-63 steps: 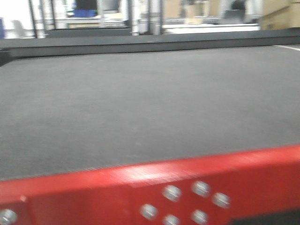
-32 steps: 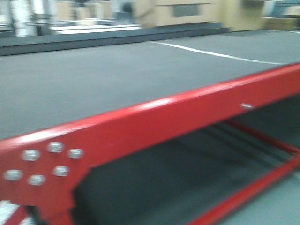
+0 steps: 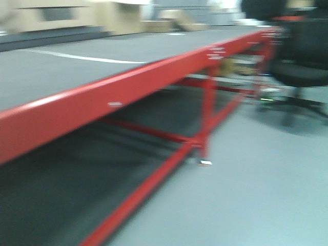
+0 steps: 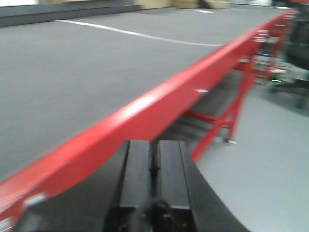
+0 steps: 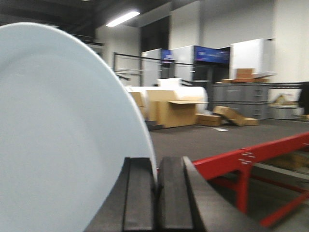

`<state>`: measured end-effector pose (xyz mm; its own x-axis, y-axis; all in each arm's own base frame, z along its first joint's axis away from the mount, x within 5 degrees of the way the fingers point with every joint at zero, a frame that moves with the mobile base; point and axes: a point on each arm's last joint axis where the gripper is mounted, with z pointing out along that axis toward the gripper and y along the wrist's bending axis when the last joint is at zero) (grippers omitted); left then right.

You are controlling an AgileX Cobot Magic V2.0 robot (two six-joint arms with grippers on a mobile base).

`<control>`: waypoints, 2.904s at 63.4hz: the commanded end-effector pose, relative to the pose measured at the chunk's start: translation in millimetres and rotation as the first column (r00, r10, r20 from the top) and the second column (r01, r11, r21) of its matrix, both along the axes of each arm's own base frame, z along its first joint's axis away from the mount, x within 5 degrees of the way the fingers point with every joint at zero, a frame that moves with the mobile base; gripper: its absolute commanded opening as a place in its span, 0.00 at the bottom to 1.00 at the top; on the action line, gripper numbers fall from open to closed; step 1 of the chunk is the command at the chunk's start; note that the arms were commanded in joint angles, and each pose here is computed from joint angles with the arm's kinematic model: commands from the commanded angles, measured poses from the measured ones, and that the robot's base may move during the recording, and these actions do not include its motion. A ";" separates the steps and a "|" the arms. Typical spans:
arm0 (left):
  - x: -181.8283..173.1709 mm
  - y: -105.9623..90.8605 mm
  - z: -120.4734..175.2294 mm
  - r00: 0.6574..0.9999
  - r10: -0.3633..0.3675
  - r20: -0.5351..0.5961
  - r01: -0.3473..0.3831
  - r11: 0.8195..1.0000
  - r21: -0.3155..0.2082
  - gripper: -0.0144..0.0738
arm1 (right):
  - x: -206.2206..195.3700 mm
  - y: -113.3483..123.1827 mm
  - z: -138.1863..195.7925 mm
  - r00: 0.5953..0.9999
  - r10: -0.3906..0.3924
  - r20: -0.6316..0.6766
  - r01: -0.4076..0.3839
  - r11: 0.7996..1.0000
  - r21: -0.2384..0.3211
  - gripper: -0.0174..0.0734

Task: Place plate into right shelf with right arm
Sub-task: 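Drive the base to the metal shelf holding the plate in the right gripper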

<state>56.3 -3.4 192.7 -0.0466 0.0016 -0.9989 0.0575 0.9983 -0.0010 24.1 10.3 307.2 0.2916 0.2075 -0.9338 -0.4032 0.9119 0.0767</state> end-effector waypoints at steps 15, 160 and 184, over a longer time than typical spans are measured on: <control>0.0 0.3 5.0 0.997 0.005 0.083 -0.004 1.000 -0.014 0.11 | -4.3 -3.4 15.9 0.995 -0.021 0.099 0.017 0.999 0.041 0.25; 0.0 0.3 5.0 0.997 0.005 0.083 -0.004 1.000 -0.014 0.11 | -4.2 -3.5 15.9 0.995 -0.026 0.099 0.022 0.999 0.041 0.25; 0.0 0.3 5.0 0.997 0.005 0.083 -0.004 1.000 -0.014 0.11 | -4.2 -3.5 15.9 0.995 -0.026 0.099 0.022 0.999 0.041 0.25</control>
